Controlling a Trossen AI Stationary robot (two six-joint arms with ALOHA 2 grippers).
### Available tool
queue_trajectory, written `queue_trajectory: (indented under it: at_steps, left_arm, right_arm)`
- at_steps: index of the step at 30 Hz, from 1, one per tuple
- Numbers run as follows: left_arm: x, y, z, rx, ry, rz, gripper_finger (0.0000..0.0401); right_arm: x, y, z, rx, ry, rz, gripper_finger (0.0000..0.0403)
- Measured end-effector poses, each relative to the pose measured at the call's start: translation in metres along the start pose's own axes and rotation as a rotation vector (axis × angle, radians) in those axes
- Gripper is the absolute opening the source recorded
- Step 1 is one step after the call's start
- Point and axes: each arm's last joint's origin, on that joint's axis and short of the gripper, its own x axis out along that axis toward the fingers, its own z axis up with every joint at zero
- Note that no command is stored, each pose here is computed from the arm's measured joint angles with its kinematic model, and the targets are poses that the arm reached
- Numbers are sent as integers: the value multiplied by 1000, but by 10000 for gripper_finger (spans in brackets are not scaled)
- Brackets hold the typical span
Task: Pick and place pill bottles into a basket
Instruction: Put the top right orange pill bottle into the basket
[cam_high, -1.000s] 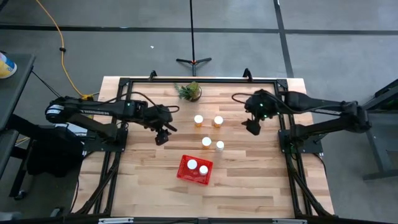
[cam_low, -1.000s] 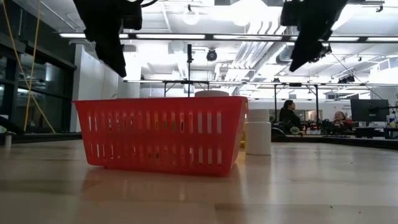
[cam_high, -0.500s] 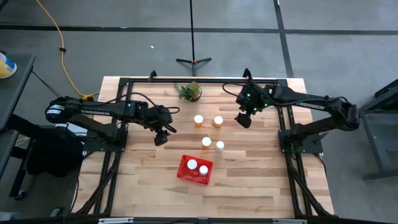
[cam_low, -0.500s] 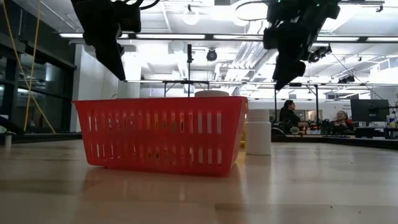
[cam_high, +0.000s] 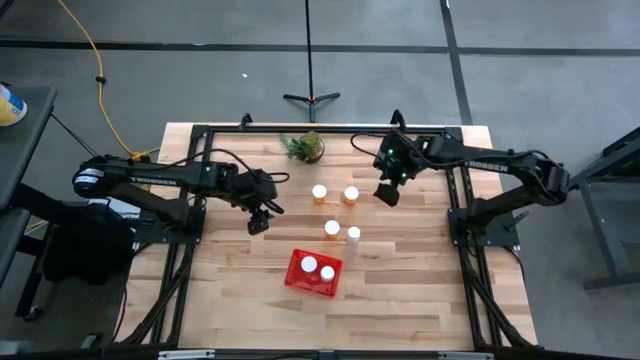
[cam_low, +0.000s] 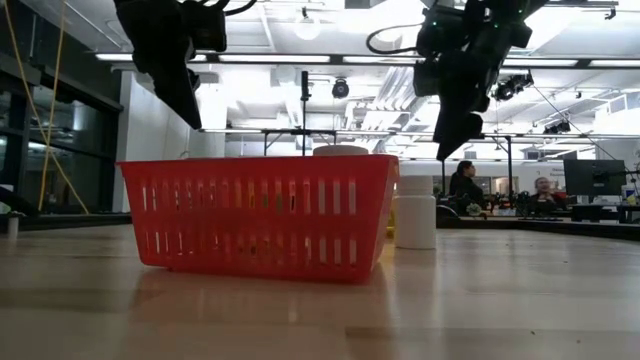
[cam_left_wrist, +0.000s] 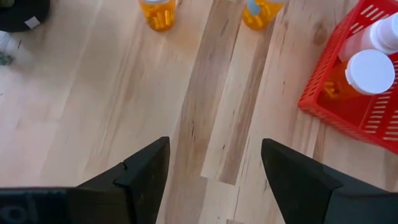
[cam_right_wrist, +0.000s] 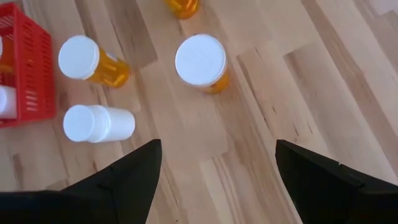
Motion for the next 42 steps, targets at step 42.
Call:
queue_trajectory:
  at_steps: [42]
  left_arm:
    - [0,0,-1,23,11,-1,287]
  right_arm:
    - [40,22,64,-74,267,-204,333]
